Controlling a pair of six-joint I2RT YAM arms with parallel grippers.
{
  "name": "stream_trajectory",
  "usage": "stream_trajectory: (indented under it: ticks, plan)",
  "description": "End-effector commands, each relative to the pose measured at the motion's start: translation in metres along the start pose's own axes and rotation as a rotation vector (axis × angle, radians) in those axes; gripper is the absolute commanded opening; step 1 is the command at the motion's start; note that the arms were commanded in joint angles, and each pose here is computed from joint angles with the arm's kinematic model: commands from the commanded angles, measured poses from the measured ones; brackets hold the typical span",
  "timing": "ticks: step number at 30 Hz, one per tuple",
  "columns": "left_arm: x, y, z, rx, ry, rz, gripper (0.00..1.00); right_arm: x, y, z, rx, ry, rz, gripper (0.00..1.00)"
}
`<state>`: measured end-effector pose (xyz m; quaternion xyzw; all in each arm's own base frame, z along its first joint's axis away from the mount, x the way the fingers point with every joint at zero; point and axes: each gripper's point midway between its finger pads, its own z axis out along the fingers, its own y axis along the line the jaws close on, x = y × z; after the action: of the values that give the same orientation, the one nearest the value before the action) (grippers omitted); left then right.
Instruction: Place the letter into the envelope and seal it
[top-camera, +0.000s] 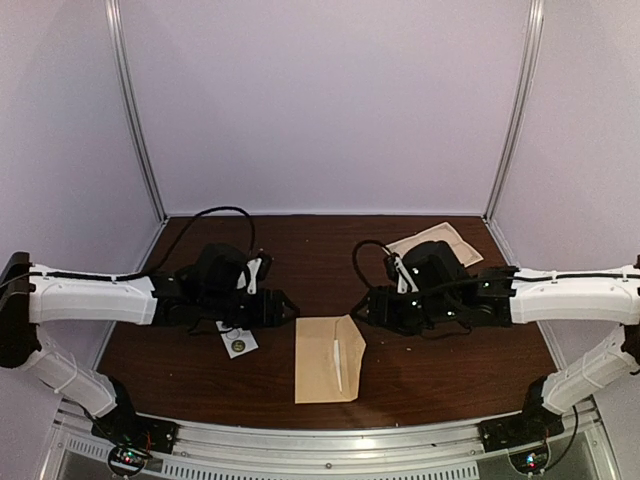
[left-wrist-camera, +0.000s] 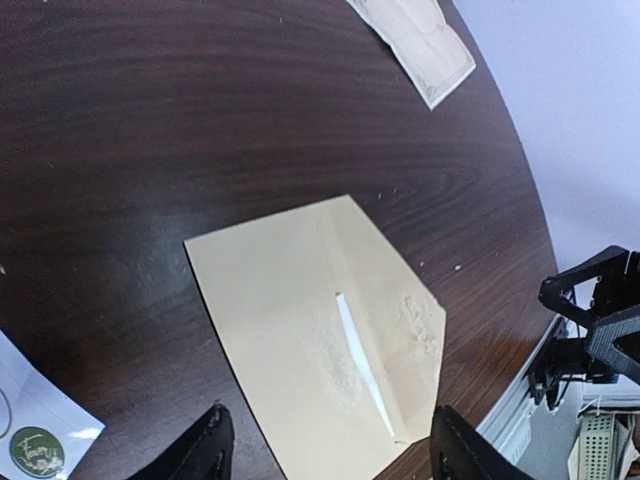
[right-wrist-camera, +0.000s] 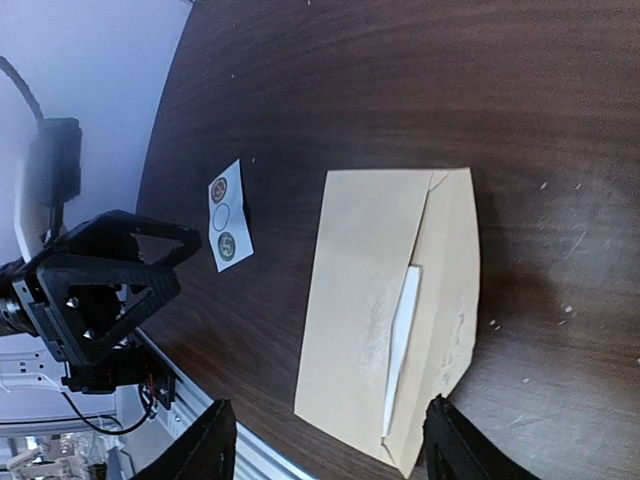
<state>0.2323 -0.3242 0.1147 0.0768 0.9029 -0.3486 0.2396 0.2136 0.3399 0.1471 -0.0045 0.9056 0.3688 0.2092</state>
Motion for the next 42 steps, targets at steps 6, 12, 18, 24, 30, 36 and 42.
stream_trajectory:
  ticks: [6,12,18,24,30,36,42]
  plan:
    - [-0.103,0.008,-0.070,-0.023,-0.103,0.183,0.78,-0.090,-0.070,-0.085,0.329,-0.233,-0.126,0.90]
    - [-0.173,0.045,-0.103,-0.087,-0.163,0.266,0.80,-0.137,-0.109,-0.092,0.441,-0.262,-0.155,0.94]
    - [-0.211,0.105,-0.147,-0.229,-0.363,0.273,0.81,-0.174,-0.145,-0.068,0.461,-0.263,-0.141,0.95]
    - [-0.206,0.153,-0.172,-0.471,-0.444,0.315,0.81,-0.214,-0.169,-0.044,0.431,-0.249,-0.139,0.94]
    - [-0.196,0.161,-0.169,-0.488,-0.459,0.319,0.81,-0.240,-0.190,-0.014,0.429,-0.194,-0.159,0.92]
    - [-0.197,0.170,-0.164,-0.523,-0.430,0.324,0.81,-0.246,-0.210,0.019,0.391,-0.157,-0.138,0.90]
    - [-0.194,0.170,-0.154,-0.488,-0.399,0.320,0.81,-0.238,-0.219,0.041,0.344,-0.125,-0.122,0.89]
